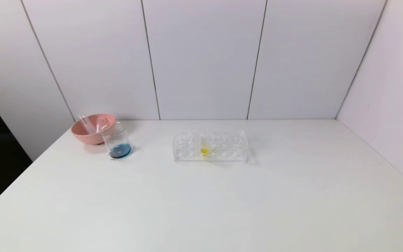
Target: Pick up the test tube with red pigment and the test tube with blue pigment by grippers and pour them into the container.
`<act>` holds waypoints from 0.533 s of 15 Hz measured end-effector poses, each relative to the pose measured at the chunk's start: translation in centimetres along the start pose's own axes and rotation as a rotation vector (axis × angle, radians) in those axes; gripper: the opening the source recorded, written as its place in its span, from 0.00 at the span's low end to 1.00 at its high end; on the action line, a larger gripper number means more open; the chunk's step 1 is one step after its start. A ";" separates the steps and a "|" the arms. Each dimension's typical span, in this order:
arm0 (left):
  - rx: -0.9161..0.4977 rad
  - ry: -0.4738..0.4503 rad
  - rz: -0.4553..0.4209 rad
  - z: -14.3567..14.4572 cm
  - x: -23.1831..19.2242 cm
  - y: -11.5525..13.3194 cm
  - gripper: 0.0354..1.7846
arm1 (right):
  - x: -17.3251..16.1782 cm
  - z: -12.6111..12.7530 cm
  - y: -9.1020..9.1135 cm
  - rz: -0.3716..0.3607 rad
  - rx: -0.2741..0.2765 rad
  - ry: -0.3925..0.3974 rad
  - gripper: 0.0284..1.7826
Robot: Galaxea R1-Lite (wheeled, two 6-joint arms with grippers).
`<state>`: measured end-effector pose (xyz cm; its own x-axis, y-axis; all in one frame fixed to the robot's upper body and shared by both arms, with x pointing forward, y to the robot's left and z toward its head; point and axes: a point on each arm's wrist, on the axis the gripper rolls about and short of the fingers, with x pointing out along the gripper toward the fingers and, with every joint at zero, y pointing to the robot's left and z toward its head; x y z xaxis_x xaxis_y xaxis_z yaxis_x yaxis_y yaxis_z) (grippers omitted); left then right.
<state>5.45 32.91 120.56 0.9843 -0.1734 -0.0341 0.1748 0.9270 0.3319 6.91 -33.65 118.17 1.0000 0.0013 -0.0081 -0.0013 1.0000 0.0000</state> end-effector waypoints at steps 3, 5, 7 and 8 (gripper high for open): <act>-0.057 0.067 0.025 -1.5 0.6 -0.3 0.99 | 0.0 0.0 0.0 0.000 0.000 0.000 1.00; -0.136 0.094 0.081 -1.9 0.7 -0.3 0.99 | 0.0 0.0 0.0 0.000 0.000 0.000 1.00; -0.256 0.106 0.124 -2.2 0.8 -0.3 0.99 | 0.0 0.0 0.0 0.000 0.000 0.000 1.00; -0.289 0.100 0.137 -2.2 0.8 -0.3 0.99 | 0.0 0.0 0.0 0.000 0.000 0.000 1.00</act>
<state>6.28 33.26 118.36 0.9943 -0.0198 -0.1049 0.0262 0.9979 0.0596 6.91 -33.65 118.17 1.0000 0.0009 -0.0077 -0.0009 1.0000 0.0000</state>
